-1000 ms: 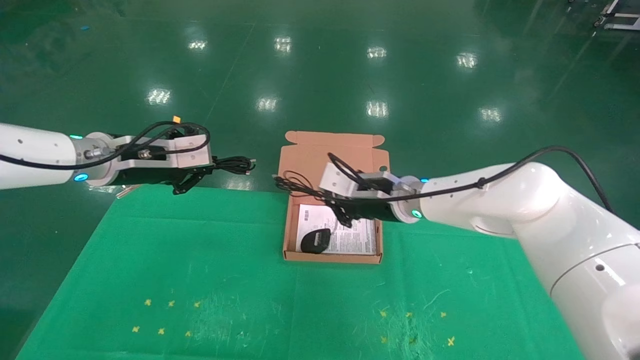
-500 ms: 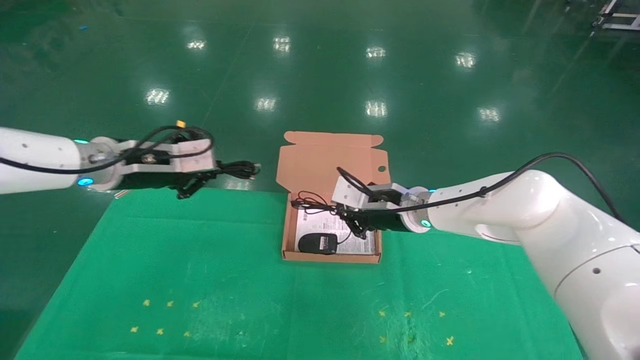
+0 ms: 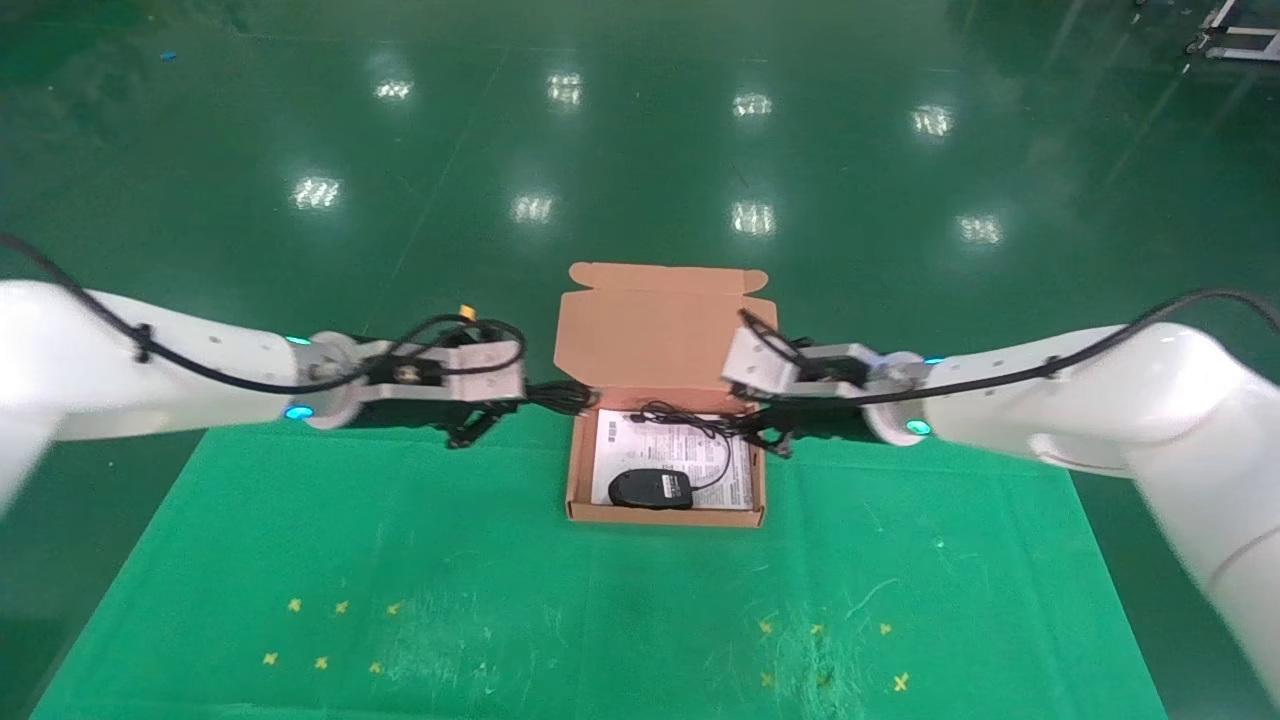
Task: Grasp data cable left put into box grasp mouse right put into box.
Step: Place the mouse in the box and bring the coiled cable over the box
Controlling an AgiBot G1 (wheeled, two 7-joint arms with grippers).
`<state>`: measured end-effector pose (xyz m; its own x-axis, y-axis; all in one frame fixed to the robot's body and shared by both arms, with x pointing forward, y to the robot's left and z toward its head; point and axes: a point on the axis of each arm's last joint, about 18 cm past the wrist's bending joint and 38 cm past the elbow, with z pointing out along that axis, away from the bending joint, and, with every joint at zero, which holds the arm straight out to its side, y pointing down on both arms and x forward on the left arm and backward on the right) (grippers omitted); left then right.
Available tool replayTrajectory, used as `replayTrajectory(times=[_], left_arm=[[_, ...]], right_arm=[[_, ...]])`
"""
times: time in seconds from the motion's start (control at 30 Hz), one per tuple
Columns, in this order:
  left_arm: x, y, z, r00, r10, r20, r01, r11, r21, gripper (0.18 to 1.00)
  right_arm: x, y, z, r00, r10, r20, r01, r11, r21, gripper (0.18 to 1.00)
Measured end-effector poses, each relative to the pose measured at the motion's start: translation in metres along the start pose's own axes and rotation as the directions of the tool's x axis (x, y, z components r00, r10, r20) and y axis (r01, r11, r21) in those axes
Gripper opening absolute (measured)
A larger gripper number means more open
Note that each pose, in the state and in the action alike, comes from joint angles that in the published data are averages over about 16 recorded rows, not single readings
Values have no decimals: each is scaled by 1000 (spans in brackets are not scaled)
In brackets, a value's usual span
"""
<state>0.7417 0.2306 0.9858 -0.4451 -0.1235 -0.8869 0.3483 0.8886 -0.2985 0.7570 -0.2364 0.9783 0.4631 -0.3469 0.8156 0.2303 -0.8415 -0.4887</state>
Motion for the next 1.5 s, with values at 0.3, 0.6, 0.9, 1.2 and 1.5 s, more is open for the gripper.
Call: replayTrajectory(times=[0.3, 0.6, 0.9, 1.2, 1.5], left_arm=[[24, -20, 42, 999, 23, -27, -22, 999, 37, 260], [40, -39, 61, 998, 60, -29, -57, 995, 78, 260], [45, -56, 68, 997, 80, -19, -77, 991, 110, 260], [45, -65, 71, 996, 87, -11, -85, 990, 115, 261], [46, -62, 69, 997, 79, -12, -77, 990, 118, 294]], right_arm=[[20, 27, -32, 999, 5, -49, -6, 1000, -26, 612], [27, 45, -60, 997, 10, -80, -14, 999, -45, 823], [26, 53, -77, 995, 19, -95, -25, 998, -63, 944], [25, 54, -82, 995, 21, -100, -28, 997, -69, 994], [24, 54, -82, 995, 19, -100, -27, 997, -70, 1000]])
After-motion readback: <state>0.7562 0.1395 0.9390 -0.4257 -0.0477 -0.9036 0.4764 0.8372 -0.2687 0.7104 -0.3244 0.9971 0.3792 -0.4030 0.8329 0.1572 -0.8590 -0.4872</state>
